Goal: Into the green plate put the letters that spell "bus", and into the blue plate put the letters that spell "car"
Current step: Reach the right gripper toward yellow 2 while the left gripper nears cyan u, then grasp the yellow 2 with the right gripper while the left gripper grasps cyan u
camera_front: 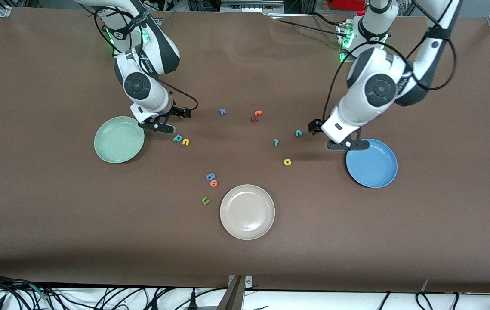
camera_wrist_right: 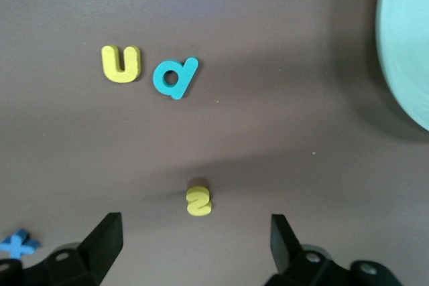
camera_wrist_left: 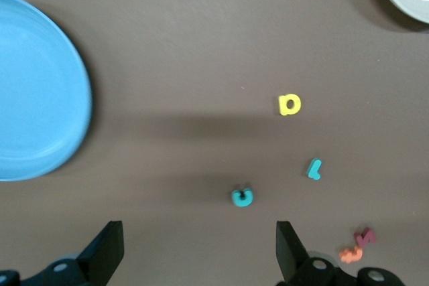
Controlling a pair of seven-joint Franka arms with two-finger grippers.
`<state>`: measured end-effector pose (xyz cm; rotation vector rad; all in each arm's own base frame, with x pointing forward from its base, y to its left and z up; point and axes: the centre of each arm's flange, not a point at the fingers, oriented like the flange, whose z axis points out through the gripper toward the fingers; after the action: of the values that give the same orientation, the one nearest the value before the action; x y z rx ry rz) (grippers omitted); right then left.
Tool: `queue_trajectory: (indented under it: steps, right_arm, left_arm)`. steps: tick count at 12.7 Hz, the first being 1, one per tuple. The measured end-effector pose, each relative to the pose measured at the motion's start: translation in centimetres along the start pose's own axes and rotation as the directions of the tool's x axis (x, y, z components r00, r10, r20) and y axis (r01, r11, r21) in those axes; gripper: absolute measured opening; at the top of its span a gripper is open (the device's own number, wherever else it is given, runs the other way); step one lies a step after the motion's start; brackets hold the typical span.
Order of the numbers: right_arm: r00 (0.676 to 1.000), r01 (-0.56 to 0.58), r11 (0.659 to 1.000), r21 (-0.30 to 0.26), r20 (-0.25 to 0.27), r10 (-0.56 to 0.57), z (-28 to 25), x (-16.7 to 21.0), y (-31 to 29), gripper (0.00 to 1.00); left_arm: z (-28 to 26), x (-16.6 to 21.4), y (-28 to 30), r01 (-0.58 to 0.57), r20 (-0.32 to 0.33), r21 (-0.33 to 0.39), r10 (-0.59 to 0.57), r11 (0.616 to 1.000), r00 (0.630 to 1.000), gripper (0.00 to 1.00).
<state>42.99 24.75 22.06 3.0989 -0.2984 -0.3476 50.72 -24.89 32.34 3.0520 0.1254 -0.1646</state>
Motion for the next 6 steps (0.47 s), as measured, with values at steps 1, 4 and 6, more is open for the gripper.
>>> queue_trajectory:
  steps: [1,4,6]
  right_arm:
    - [1.000,-0.002,1.000,0.006,-0.008,0.002,1.1,-0.1,0.3,0.94]
    - [1.000,-0.009,1.000,0.020,-0.020,0.009,4.0,-0.3,0.8,0.91]
    - [1.000,-0.003,1.000,0.017,-0.010,0.003,5.1,-0.7,0.7,0.91]
  left_arm:
    - [1.9,-1.5,0.7,0.024,-0.029,-0.013,-0.025,1.000,0.999,1.00]
    - [6.3,-5.3,1.6,0.060,-0.101,0.033,-0.057,0.998,0.993,1.00]
    - [8.6,-6.9,2.1,0.077,-0.143,0.063,-0.067,0.995,0.988,1.00]
